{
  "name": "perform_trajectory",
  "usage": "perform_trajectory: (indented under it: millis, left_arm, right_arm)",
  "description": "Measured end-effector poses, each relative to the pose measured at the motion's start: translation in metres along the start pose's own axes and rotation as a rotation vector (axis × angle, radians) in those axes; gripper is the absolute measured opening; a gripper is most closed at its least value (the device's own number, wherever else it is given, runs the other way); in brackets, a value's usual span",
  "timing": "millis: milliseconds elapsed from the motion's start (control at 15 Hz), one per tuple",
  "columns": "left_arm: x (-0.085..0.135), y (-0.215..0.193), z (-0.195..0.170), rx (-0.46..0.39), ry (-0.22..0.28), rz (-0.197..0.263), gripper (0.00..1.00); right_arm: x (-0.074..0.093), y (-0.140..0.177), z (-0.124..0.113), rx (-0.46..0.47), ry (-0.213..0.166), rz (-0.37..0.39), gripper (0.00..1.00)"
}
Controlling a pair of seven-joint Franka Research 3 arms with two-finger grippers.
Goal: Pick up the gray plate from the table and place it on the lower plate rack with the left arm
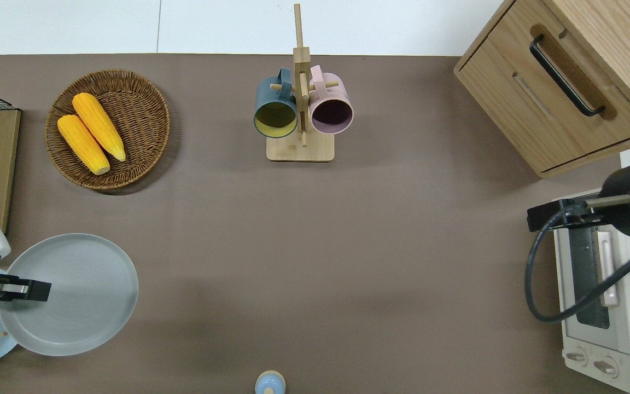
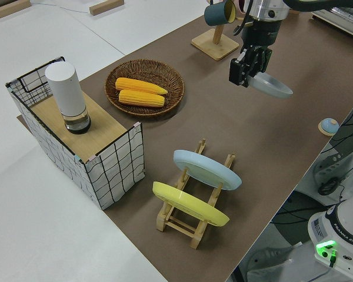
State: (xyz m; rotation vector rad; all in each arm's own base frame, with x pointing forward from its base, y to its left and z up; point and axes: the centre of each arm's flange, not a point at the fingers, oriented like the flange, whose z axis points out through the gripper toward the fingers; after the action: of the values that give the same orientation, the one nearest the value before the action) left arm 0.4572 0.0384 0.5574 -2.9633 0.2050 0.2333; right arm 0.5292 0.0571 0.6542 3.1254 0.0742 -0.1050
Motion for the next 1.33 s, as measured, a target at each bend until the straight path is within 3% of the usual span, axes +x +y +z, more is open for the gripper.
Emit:
perform_trajectory:
  millis: [333, 800, 1133, 1333]
  left_arm:
    - [-0.006, -0.016, -0.002, 0.160, -0.053, -0.028, 0.00]
    - [-0.011, -0.042, -0.009, 0.371, -0.076, -0.065, 0.00]
    - [-0.013, -0.053, -0.013, 0.443, -0.081, -0.076, 0.00]
    - [-0.013, -0.056, -0.011, 0.487, -0.084, -0.114, 0.00]
  right_arm:
    - [0.000, 0.000, 0.000, 0.000, 0.000, 0.000, 0.99]
    - [0.000, 0.000, 0.000, 0.000, 0.000, 0.000, 0.99]
    - [0.000, 0.000, 0.000, 0.000, 0.000, 0.000, 0.99]
    - [0.000, 0.000, 0.000, 0.000, 0.000, 0.000, 0.99]
